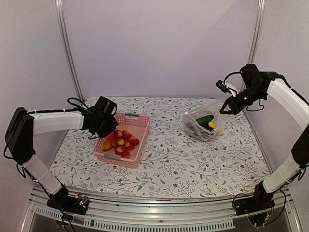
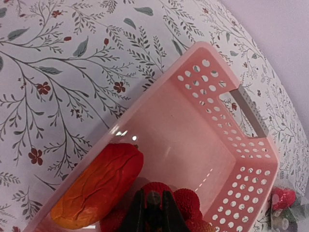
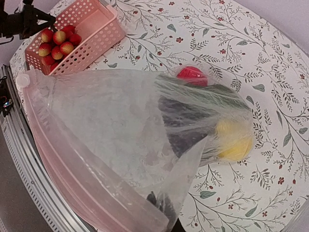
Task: Place the food in the zip-top bag and seal the zipper
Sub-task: Pick up the fake fruit from the bin.
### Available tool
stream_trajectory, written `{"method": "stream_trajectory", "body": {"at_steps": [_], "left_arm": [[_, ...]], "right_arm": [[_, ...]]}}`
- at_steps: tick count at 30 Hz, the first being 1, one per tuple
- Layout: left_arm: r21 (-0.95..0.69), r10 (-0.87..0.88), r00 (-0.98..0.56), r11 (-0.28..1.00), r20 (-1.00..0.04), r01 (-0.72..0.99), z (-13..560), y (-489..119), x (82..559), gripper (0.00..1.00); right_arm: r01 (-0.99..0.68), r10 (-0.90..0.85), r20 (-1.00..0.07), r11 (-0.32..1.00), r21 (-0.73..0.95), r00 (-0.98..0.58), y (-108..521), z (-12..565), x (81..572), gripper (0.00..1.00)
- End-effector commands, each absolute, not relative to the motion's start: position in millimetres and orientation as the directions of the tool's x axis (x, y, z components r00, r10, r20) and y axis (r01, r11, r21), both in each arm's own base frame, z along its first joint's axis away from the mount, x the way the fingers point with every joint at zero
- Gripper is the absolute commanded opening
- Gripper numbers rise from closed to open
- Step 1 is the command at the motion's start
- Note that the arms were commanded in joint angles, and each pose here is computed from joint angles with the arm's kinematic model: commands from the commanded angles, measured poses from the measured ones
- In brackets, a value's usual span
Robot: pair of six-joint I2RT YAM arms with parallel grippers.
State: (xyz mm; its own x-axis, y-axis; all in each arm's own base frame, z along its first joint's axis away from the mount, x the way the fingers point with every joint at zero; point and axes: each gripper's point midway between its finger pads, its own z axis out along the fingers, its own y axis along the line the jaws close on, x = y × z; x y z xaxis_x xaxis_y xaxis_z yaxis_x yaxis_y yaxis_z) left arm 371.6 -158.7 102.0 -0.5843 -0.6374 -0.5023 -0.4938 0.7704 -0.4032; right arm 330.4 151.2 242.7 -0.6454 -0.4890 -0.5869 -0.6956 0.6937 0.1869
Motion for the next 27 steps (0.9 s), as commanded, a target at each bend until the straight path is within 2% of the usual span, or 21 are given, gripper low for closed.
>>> {"method": "stream_trajectory", "body": {"at_steps": [1, 12, 17, 24, 27], "left_arm": [[-0.508, -0.607, -0.544, 0.791, -0.579, -0.343, 151, -177, 401, 0.00], [-0.467, -0.422, -0.487, 0.884, -0.765, -0.033, 259, -221, 436, 0.00], [-0.411, -0.310, -0.419, 0.894, -0.854, 0.176, 319, -250, 437, 0.00], [-0.299, -0.217, -0.214, 0.796, -0.953, 0.527, 419, -302, 401, 0.00], [-0.240, -0.241, -0.081, 0.759, -0.967, 0.606, 462, -310, 375, 0.00]], "right_arm": [[-0.688, -0.490, -0.600, 0.711, 0.145, -0.633, 145, 253, 331, 0.04], [-0.713, -0.515, -0.599, 0.687, 0.140, -0.614, 154, 265, 331, 0.04], [-0.762, -0.560, -0.602, 0.635, 0.128, -0.568, 173, 269, 321, 0.04], [-0.833, -0.608, -0.613, 0.530, 0.158, -0.504, 208, 272, 298, 0.04], [-0.849, -0.611, -0.623, 0.498, 0.177, -0.488, 217, 277, 294, 0.04]]}}
